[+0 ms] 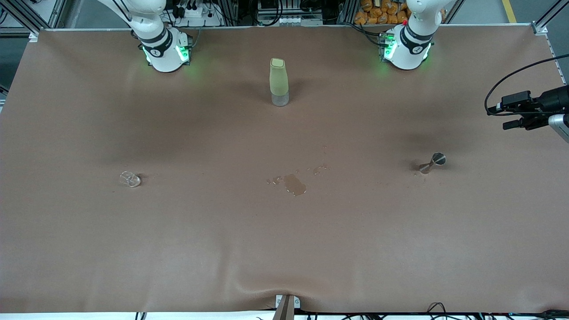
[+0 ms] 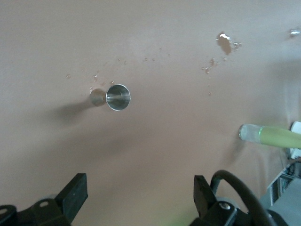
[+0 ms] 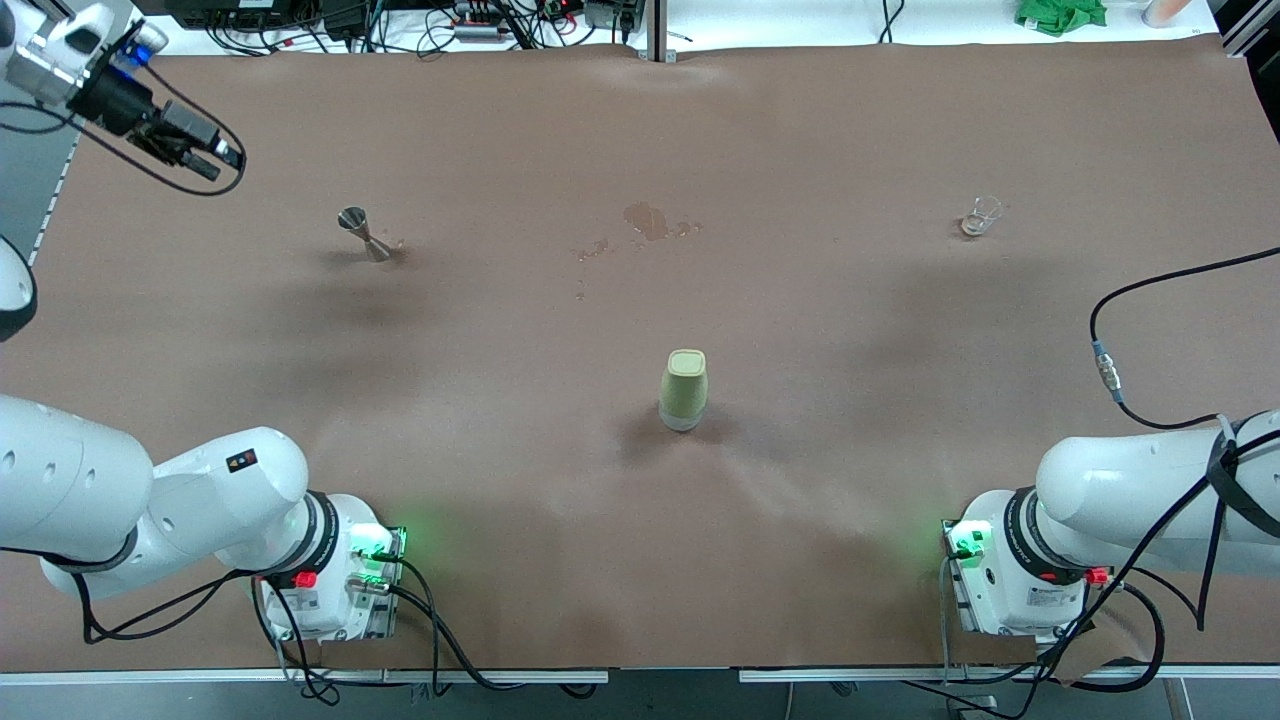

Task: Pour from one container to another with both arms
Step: 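Move the left gripper toward the jigger while the right gripper approaches the beaker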

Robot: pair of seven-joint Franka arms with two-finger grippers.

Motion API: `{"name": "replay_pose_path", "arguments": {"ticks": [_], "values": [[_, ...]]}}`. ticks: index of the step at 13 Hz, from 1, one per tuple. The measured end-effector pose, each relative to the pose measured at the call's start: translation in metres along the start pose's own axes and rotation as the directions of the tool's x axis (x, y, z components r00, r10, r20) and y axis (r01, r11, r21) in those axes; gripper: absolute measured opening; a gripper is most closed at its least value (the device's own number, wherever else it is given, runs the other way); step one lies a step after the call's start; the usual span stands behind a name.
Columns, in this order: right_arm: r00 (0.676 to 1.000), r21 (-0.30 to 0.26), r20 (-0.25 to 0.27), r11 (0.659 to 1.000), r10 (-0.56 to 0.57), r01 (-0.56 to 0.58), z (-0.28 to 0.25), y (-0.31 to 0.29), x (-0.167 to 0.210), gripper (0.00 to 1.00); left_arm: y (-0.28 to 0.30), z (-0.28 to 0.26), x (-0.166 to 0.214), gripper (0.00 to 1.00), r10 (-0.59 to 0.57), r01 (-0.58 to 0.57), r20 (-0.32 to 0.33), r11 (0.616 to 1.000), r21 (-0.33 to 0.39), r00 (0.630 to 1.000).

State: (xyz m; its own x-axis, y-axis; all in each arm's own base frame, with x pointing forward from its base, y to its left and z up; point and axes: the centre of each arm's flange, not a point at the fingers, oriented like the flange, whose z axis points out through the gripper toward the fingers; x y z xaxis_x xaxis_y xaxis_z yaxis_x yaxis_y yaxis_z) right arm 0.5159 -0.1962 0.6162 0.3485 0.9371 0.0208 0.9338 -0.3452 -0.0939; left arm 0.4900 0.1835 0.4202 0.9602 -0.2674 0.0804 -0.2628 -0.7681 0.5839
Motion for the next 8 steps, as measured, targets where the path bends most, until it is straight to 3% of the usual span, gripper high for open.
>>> {"name": "replay_pose_path", "arguments": {"ticks": [3,5,8], "values": [[0.977,-0.005,-0.039,0.977,-0.211,0.211,0.005,0.004,-0.007,1.00,-0.056,0.022,-0.020,1.00,0.048,-0.051,-0.034,0.995,-0.087,0.998],[0.954,-0.012,-0.120,0.961,-0.275,0.275,0.017,0.007,-0.022,1.00,-0.090,0.040,-0.034,1.00,0.091,-0.104,-0.090,0.983,-0.153,0.992],[0.919,0.003,-0.277,0.956,-0.282,0.295,0.064,0.017,-0.061,1.00,-0.137,0.068,-0.051,1.00,0.190,-0.228,-0.180,0.948,-0.220,0.965]]}}
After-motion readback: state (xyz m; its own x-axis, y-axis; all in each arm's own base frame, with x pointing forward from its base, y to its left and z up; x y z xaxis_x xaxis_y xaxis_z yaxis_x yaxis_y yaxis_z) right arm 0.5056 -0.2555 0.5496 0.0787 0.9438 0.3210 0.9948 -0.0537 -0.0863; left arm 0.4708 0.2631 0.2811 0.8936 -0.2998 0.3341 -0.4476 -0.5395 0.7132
